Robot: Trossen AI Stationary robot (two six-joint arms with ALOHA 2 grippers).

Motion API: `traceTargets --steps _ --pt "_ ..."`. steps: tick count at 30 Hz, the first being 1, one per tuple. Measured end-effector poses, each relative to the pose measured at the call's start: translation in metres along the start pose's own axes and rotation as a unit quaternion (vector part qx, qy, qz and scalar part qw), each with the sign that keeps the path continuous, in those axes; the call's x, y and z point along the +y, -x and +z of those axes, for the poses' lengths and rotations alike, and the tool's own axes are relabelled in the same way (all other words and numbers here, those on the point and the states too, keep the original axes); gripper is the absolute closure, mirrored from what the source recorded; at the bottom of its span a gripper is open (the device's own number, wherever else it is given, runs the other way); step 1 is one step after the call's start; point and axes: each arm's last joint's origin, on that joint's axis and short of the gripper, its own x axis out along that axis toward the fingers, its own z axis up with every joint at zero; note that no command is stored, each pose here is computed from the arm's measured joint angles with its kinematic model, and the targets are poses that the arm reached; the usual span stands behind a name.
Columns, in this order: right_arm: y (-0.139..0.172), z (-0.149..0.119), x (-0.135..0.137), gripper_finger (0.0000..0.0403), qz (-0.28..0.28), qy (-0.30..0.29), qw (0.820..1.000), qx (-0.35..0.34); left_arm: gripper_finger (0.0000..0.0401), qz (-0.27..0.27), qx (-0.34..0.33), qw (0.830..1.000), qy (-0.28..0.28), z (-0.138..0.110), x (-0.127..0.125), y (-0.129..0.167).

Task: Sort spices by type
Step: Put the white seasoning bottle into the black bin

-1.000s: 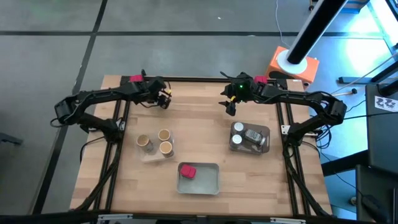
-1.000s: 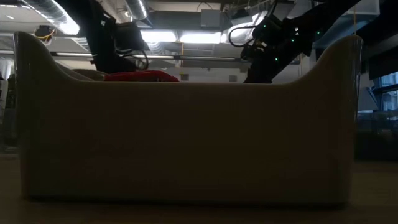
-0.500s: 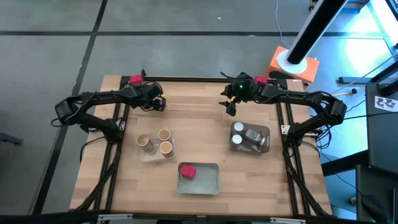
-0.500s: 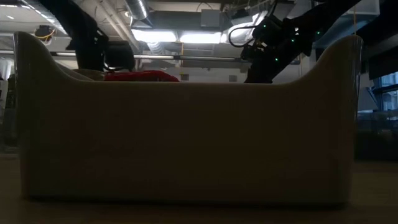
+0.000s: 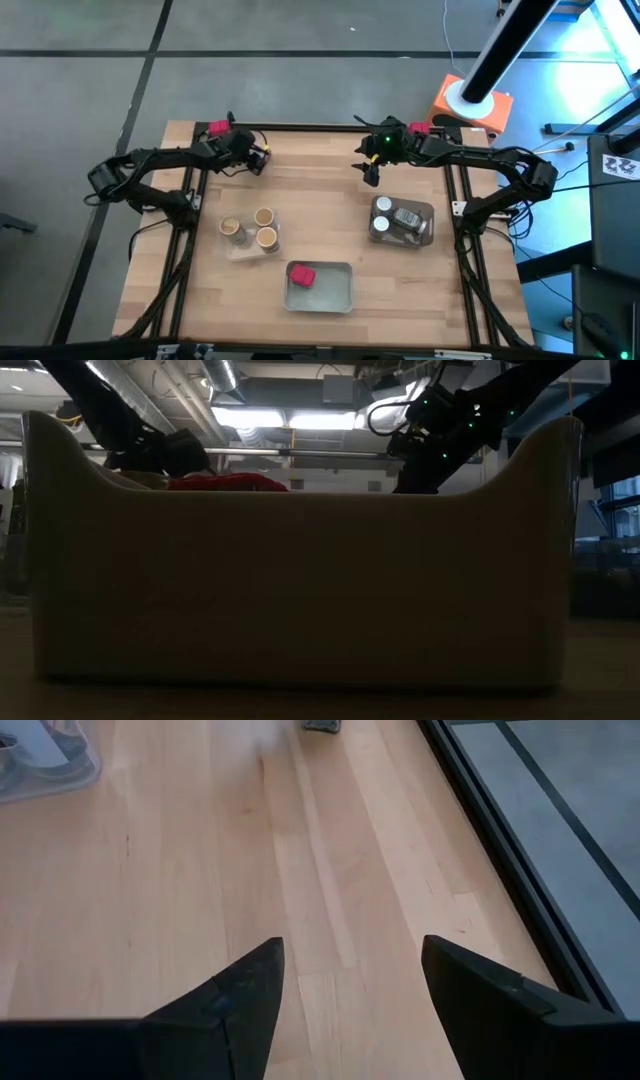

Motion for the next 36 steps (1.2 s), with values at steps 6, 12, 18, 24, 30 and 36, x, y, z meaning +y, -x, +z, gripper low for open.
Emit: traceTargets --steps 6,12,18,24,30,36 --pt "0.000 0.000 0.000 0.0164 0.000 0.000 1.000 0.000 0.0176 -0.053 -0.016 0.994 -0.100 0.018 -0.001 0.008" --pt "0.000 0.000 0.000 0.0164 0.001 -0.004 1.000 0.000 0.0173 -0.059 -0.026 0.985 -0.163 0.041 0.001 0.020" --pt "0.000 0.000 0.000 0.0164 0.004 -0.007 1.000 -0.001 0.0137 -0.070 0.004 0.986 -0.153 0.052 0.005 0.020" --pt "0.000 0.000 0.000 0.0164 0.004 -0.007 1.000 -0.001 0.0115 -0.089 0.076 0.967 -0.227 0.056 -0.003 0.002" --pt "0.000 0.000 0.000 0.0164 0.005 -0.008 1.000 0.002 0.0118 -0.093 0.124 0.943 -0.293 0.077 -0.008 -0.011" --pt "0.000 -0.002 0.001 0.0164 0.008 -0.009 1.000 0.010 0.0120 -0.103 0.139 0.912 -0.373 0.078 -0.011 -0.020"
